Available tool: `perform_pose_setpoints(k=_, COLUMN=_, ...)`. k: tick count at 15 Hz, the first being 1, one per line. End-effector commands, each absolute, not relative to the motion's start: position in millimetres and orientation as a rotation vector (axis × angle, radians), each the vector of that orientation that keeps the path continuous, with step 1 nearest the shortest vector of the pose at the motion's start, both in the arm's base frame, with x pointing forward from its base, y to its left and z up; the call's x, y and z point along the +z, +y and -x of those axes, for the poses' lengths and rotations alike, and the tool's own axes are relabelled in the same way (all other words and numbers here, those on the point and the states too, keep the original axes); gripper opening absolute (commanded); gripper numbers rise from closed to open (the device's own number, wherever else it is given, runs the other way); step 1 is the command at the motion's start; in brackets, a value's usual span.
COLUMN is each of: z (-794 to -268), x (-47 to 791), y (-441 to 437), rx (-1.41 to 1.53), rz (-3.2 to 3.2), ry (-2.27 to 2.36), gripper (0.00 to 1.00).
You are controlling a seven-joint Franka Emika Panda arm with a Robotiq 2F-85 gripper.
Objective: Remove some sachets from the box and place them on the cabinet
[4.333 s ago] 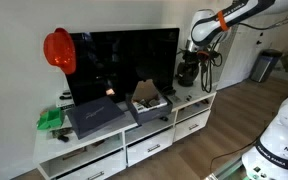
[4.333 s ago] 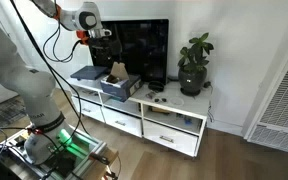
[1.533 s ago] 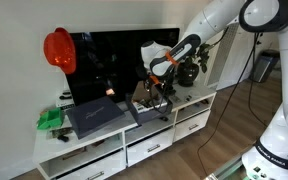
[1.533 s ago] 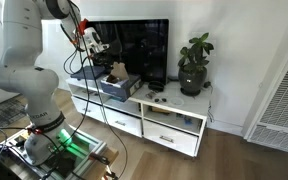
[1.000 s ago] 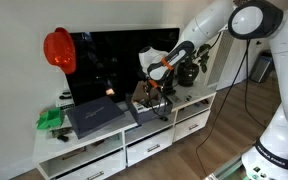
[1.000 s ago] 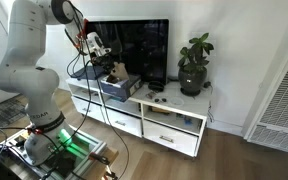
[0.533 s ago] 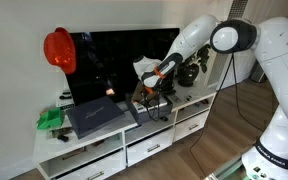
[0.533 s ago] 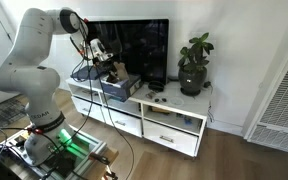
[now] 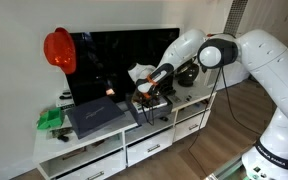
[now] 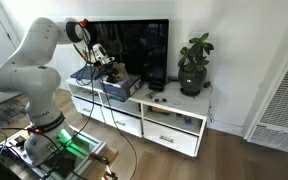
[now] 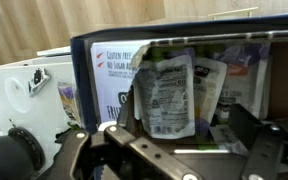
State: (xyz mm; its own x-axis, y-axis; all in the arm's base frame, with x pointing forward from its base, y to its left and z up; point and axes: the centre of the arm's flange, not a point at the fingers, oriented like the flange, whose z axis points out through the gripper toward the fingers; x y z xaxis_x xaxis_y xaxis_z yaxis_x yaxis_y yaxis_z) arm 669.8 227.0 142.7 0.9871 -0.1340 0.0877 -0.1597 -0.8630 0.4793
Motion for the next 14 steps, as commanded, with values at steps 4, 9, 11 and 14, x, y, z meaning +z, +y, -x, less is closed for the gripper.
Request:
perform_pose_setpoints(k=4, z=-702.6, x=110.2, y=242.2, rx=0.040, rz=-2.588, ry=-0.189, gripper=0.83)
perform_pose_setpoints(k=9, z=-712.7, x=90.4, y=239.5, rx=0.034, rz=-2.589, ry=-0.150, gripper=0.72)
perform_pose_setpoints(k=11, z=-713.5, x=82.8, y=235.4, rx=0.017, rz=-2.571, ry=-0.142, gripper=0.66)
perform_pose_setpoints(k=14, z=-714.5, x=73.7, y=228.1, rx=-0.021, rz=-2.550, ry=-0.134, gripper=0.55)
